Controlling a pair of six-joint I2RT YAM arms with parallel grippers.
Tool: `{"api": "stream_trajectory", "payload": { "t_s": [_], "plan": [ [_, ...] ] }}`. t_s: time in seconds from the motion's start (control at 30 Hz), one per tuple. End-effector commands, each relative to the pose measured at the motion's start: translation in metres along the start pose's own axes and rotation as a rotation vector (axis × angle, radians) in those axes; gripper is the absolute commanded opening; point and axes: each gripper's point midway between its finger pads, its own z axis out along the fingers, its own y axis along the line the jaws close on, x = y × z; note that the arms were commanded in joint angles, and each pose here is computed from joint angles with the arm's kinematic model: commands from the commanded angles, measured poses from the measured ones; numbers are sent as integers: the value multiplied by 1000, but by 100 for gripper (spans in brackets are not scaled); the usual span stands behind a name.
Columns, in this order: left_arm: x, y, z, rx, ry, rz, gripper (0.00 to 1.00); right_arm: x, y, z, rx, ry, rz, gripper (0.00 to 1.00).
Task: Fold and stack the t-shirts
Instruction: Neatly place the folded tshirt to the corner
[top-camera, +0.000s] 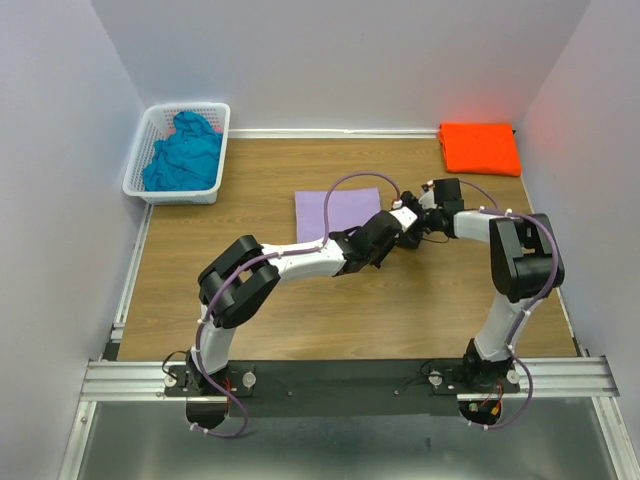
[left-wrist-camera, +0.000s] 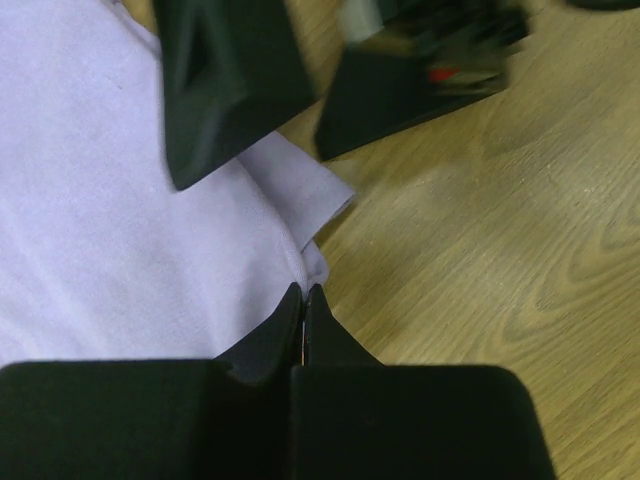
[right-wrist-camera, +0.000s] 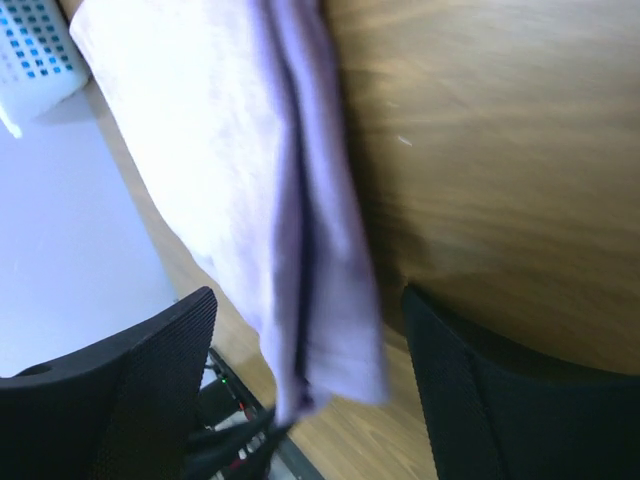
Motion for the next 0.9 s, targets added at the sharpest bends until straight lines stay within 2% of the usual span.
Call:
{"api": "stream_trajectory", "payload": {
  "t_s": [0.0, 0.07, 0.27, 0.63, 0.67, 0.7, 0.83, 0.87],
  "plan": [
    [-26, -3, -12, 28, -76, -44, 0, 11, -10, 31, 38, 41, -17, 80],
    [-29, -4, -13, 32, -85, -49, 0, 19, -7, 41, 34, 68, -30, 79],
    [-33, -6, -12, 41, -93, -56, 0, 19, 5, 56, 13, 88, -69, 67],
    [-37, -9, -17, 67, -107, -79, 0, 16, 1, 59, 34, 70, -145, 14],
    [-38, -9, -18, 73, -105, -89, 2, 14, 1, 58, 37, 62, -167, 11],
    [-40, -8, -20, 73, -107, -95, 3, 14, 0, 57, 43, 60, -176, 1],
    [-51, 1, -37, 82, -135, -133, 21, 0, 4, 57, 53, 26, -250, 0],
    [-52, 8, -38, 77, -138, -149, 31, 0, 0, 56, 71, 37, -270, 1]
  ]
}}
